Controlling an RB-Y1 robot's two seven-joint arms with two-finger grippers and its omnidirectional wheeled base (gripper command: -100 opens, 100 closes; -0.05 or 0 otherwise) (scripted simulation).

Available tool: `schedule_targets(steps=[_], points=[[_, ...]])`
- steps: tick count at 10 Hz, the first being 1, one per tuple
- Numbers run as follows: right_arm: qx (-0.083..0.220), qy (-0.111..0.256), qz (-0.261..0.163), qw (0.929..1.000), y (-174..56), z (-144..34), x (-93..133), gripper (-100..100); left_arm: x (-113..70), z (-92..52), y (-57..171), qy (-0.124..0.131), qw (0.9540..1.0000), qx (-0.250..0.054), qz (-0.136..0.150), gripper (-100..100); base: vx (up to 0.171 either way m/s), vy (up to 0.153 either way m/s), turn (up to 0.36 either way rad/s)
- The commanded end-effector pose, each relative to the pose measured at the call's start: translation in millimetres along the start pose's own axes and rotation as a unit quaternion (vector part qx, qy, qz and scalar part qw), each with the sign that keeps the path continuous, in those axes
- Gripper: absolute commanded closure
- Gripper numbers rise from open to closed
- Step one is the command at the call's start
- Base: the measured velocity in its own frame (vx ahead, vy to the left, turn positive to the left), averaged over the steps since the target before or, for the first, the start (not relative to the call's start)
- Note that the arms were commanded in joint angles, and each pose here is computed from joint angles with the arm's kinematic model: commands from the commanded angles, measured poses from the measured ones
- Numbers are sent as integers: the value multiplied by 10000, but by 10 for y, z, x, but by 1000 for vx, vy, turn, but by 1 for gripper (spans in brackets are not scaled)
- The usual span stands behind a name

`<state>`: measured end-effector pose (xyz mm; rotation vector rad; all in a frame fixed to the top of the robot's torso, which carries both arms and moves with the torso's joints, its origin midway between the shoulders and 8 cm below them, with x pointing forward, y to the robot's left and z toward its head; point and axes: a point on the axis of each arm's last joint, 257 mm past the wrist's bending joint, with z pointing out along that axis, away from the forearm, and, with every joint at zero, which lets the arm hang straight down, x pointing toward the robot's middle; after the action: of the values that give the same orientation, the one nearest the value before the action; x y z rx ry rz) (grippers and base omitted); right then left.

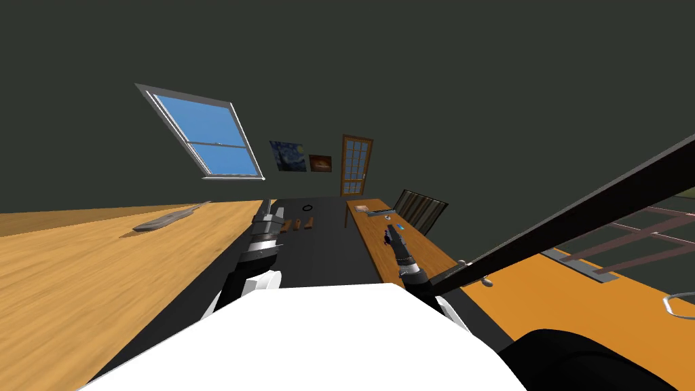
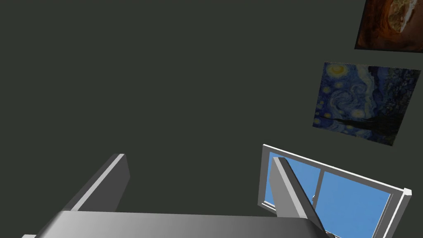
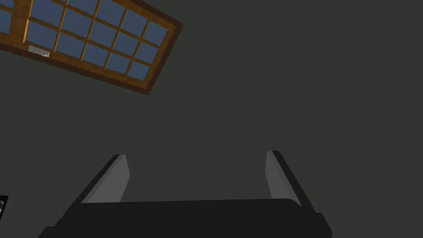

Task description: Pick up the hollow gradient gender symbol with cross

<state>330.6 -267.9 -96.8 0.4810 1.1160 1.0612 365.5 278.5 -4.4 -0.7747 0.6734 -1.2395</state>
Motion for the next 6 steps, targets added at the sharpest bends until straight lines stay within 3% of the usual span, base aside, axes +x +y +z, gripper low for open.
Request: schedule_targets(steps=[1, 2, 3, 5, 6], points=[[139, 136, -30, 9998, -139, -44, 33, -100, 0, 0, 0, 0, 10000, 0, 0, 0, -10, 10, 45], [400, 400, -72, 9984, -342, -182, 143, -100, 0, 0, 0, 0, 10000, 0, 0, 0, -5, 14, 91], [415, 409, -74, 9983, -356, -189, 146, -100, 0, 0, 0, 0, 10000, 0, 0, 0, -3, 9, 46], [911, 938, -151, 9913, -720, -508, 348, -100, 0, 0, 0, 0, 10000, 0, 0, 0, 5, 19, 139], [1004, 989, -172, 9899, -801, -562, 357, -100, 0, 0, 0, 0, 10000, 0, 0, 0, 15, 17, 51]])
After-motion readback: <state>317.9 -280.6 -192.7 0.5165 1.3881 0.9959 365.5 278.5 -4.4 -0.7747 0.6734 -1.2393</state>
